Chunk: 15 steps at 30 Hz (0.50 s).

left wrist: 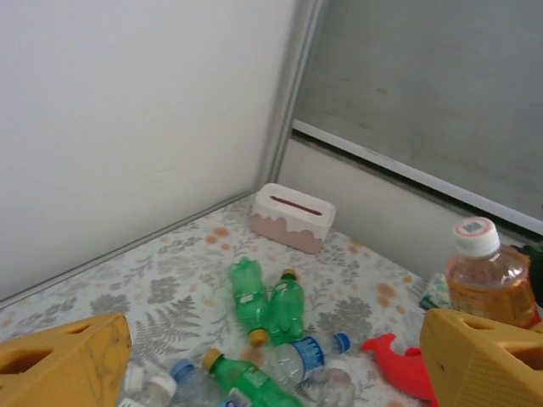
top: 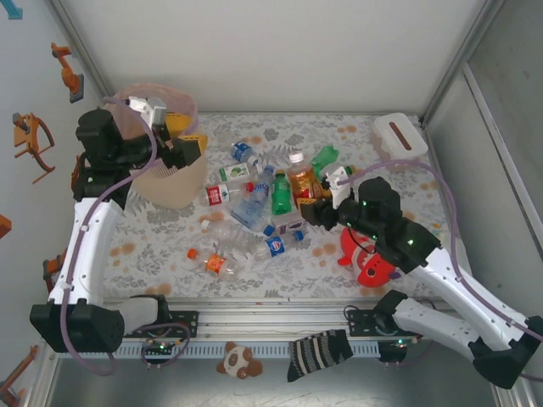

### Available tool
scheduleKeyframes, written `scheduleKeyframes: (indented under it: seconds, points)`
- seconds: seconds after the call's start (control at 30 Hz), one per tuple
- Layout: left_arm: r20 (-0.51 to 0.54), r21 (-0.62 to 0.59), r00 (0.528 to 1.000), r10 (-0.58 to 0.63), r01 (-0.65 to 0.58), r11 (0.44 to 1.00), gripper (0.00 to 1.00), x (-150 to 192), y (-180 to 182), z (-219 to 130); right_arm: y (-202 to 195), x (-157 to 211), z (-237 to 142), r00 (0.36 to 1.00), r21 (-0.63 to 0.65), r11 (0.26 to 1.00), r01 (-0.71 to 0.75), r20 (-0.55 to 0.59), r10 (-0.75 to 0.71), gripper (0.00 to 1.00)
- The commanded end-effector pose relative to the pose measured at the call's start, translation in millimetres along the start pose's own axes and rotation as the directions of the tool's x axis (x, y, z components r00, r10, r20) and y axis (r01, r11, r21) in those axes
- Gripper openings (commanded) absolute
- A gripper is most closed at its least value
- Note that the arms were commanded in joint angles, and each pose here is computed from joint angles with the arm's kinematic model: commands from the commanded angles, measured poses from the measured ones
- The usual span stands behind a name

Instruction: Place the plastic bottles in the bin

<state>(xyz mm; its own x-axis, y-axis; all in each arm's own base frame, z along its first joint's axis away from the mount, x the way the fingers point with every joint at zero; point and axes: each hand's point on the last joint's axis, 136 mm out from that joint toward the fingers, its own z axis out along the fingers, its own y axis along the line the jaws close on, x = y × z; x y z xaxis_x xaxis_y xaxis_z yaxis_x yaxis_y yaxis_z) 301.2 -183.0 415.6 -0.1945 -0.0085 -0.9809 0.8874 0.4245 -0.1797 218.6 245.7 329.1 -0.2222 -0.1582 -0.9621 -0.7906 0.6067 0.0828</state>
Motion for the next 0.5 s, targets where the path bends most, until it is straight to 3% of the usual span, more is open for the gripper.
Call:
scheduleKeyframes:
  seconds: [0.0,0.47]
  points:
    - [0.055,0.117,0.995,0.087,-0.092,0.989,0.89,-23.4,-41.9,4.0,20.0,-55.2,-5.8,0.981,-0.089,0.991,0.096,0.177,-0.079,0.53]
    - [0.111,0.403,0.985,0.132,-0.166,0.9,0.94,-39.7,-140.6,37.1,64.4,-127.5,-16.3,0.9,-0.295,0.926,0.238,0.424,-0.096,0.52]
